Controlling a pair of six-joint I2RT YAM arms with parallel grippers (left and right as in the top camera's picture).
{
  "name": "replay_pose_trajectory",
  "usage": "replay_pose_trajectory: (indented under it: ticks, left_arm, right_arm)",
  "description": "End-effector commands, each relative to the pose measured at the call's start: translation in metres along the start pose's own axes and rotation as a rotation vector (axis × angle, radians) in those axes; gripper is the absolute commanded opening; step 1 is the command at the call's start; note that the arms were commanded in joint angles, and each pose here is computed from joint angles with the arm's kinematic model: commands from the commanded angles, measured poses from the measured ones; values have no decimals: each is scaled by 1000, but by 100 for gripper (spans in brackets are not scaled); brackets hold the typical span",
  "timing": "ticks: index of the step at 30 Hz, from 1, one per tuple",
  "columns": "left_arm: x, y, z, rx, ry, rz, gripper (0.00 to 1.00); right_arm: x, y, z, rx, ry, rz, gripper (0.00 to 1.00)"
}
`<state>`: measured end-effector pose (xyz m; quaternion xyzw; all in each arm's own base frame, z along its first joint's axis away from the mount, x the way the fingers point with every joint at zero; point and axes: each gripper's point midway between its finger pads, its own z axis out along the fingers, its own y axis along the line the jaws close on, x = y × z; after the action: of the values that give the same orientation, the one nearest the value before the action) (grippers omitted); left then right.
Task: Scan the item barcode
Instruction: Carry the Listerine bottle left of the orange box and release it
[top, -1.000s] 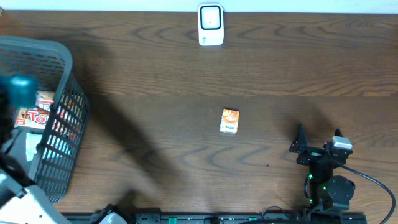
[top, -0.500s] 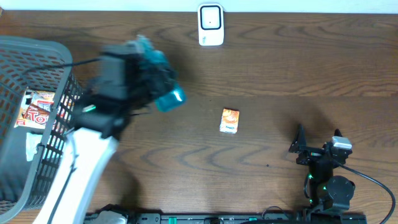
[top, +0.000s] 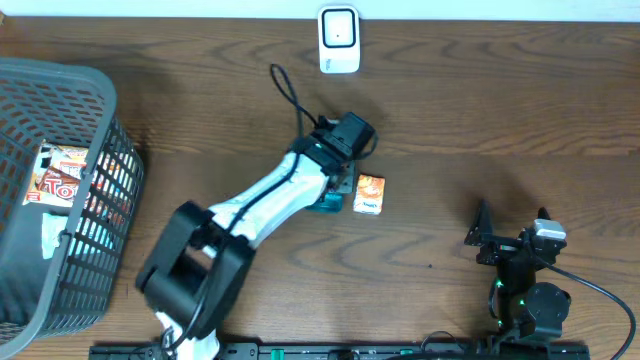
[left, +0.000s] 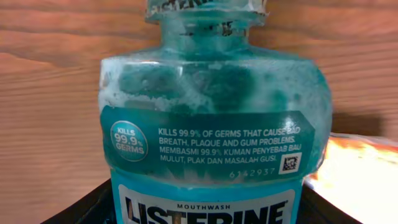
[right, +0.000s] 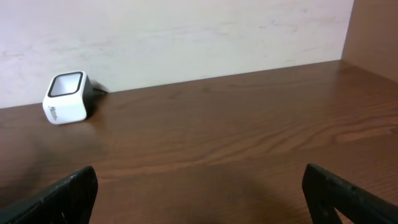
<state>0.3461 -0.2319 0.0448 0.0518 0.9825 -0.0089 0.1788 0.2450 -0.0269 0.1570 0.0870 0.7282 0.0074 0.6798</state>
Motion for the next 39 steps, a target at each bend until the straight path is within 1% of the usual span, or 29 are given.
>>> replay_pose_trajectory:
  ticks: [1, 5, 11, 15, 17, 20, 21, 22, 24, 25, 28, 30, 34, 39]
  left_arm:
    - [-10, -4, 8, -16, -35, 20, 54]
    - [-4, -6, 24, -27, -13, -30, 54]
    - [7, -4, 35, -44, 20, -35, 54]
    - [16, 1, 39, -59, 40, -63, 55]
    - [21, 3, 41, -65, 50, -61, 67]
    - [24, 5, 42, -69, 57, -60, 80]
    - [24, 5, 42, -71, 58, -67, 88]
    - [24, 4, 42, -66, 61, -67, 94]
    - [24, 0, 38, -42, 63, -70, 100]
    - [21, 0, 34, -37, 55, -71, 98]
    - [8, -2, 8, -10, 14, -80, 98]
    - [-2, -2, -16, 12, -19, -80, 98]
    - [-25, 1, -91, 99, -157, -97, 98]
    - [-46, 18, -187, 193, -387, -114, 98]
  right_arm:
    - [1, 0, 0, 0, 1, 8, 99]
    - [1, 0, 0, 0, 0, 8, 99]
    - [1, 0, 0, 0, 1, 7, 99]
    - [1, 0, 0, 0, 0, 8, 99]
    - [1, 0, 0, 0, 1, 8, 99]
    - [1, 0, 0, 0, 0, 8, 99]
    - [1, 0, 0, 0, 0, 8, 99]
    - [1, 0, 0, 0, 0, 8, 99]
    - [1, 0, 0, 0, 1, 8, 99]
    - [1, 0, 0, 0, 0, 8, 99]
    - [1, 0, 0, 0, 0, 8, 99]
    - [1, 0, 0, 0, 1, 8, 99]
    - [1, 0, 0, 0, 0, 8, 99]
    - [1, 0, 0, 0, 1, 7, 99]
